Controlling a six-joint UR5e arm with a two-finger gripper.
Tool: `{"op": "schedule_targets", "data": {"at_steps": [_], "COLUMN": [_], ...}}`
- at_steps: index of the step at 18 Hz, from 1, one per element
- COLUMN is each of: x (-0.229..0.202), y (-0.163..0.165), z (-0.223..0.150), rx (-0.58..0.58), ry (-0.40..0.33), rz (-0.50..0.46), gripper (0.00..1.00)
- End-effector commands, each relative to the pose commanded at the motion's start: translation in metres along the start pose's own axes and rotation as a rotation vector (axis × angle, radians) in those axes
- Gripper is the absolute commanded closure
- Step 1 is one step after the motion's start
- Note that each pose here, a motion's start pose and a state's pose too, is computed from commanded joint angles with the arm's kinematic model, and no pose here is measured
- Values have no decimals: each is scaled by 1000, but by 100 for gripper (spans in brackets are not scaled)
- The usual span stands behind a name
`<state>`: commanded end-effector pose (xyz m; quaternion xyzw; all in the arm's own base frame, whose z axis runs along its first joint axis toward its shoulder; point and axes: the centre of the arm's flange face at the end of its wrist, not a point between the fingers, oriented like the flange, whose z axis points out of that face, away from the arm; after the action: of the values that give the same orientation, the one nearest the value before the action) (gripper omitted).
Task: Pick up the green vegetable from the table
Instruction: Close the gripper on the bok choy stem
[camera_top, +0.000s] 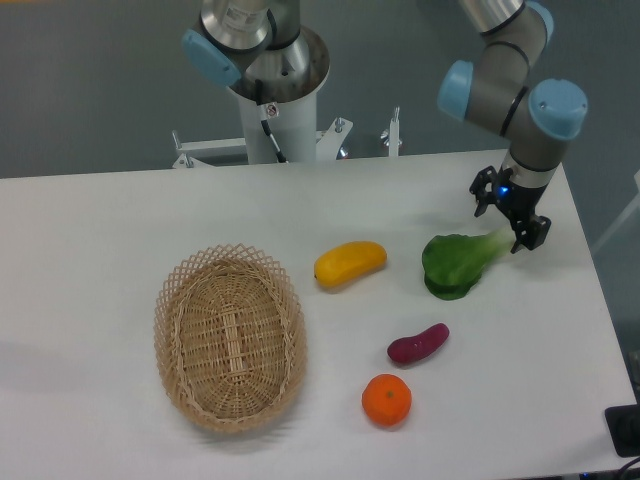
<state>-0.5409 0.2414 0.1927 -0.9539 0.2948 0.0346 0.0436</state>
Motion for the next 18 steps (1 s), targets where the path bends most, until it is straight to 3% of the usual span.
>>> {"op": "schedule_targets", "data": {"at_steps": [4,6,10,14,18], "x": [1,0,0,-5,-11], "y": [0,0,0,1,5], "z": [1,1,-1,-9,-31], "rx": [-4,-4,-7,-15,-30], "ry": [-10,-10,-12,-29,-64], "rz": [6,10,9,14,13], "gripper": [15,31,52,61,61]}}
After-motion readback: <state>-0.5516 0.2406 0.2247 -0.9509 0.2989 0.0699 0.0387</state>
